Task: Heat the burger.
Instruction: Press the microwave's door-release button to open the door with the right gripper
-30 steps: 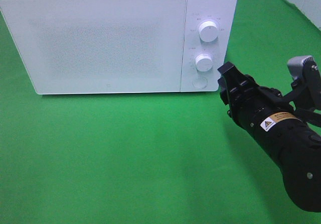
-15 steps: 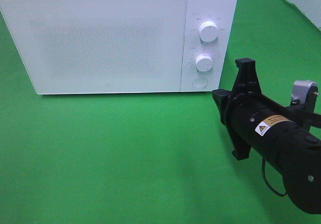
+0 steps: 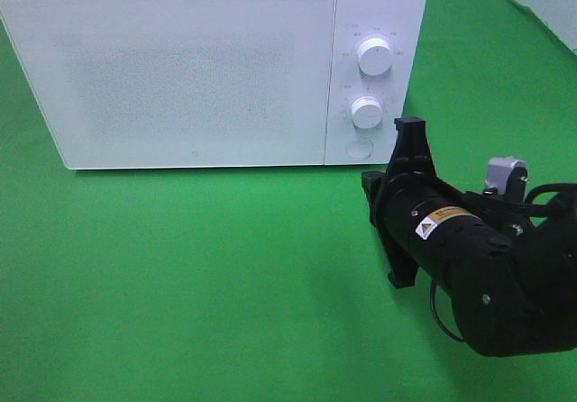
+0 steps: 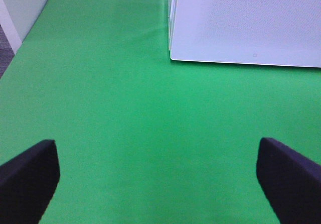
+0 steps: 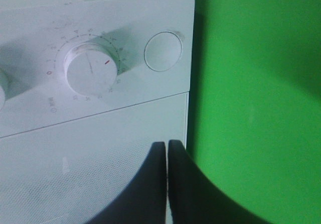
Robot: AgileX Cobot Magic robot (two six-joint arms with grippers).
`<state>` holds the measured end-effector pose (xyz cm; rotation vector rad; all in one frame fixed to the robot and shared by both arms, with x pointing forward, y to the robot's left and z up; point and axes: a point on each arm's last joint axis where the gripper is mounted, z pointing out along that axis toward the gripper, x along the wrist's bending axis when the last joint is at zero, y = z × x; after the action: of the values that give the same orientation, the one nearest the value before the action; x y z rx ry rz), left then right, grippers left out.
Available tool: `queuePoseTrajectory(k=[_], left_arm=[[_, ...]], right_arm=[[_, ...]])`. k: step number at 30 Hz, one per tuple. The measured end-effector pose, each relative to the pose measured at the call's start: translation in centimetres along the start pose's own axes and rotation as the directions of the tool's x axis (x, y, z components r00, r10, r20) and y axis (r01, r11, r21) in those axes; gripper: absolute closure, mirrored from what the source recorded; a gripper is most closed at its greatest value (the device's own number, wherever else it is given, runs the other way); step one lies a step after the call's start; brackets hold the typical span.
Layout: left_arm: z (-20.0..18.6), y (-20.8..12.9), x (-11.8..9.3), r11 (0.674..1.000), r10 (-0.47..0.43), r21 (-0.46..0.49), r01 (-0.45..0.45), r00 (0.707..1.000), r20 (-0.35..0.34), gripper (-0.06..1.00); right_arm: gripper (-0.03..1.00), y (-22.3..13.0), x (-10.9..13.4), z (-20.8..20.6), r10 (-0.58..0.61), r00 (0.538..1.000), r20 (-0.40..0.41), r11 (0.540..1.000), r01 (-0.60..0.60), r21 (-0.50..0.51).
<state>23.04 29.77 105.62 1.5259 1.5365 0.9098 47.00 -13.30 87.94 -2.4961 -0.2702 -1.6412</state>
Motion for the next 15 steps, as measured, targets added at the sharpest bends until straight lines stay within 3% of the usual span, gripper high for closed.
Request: queuePoseTrajectory(k=[15], left_arm=[[0.0, 0.0, 0.0, 1.000, 0.000, 0.000, 0.000, 1.000, 0.000, -0.05]], right_arm=[[0.96, 1.7, 0.8, 6.0, 0.051, 0.997, 0.051, 0.998, -0.049, -0.033]])
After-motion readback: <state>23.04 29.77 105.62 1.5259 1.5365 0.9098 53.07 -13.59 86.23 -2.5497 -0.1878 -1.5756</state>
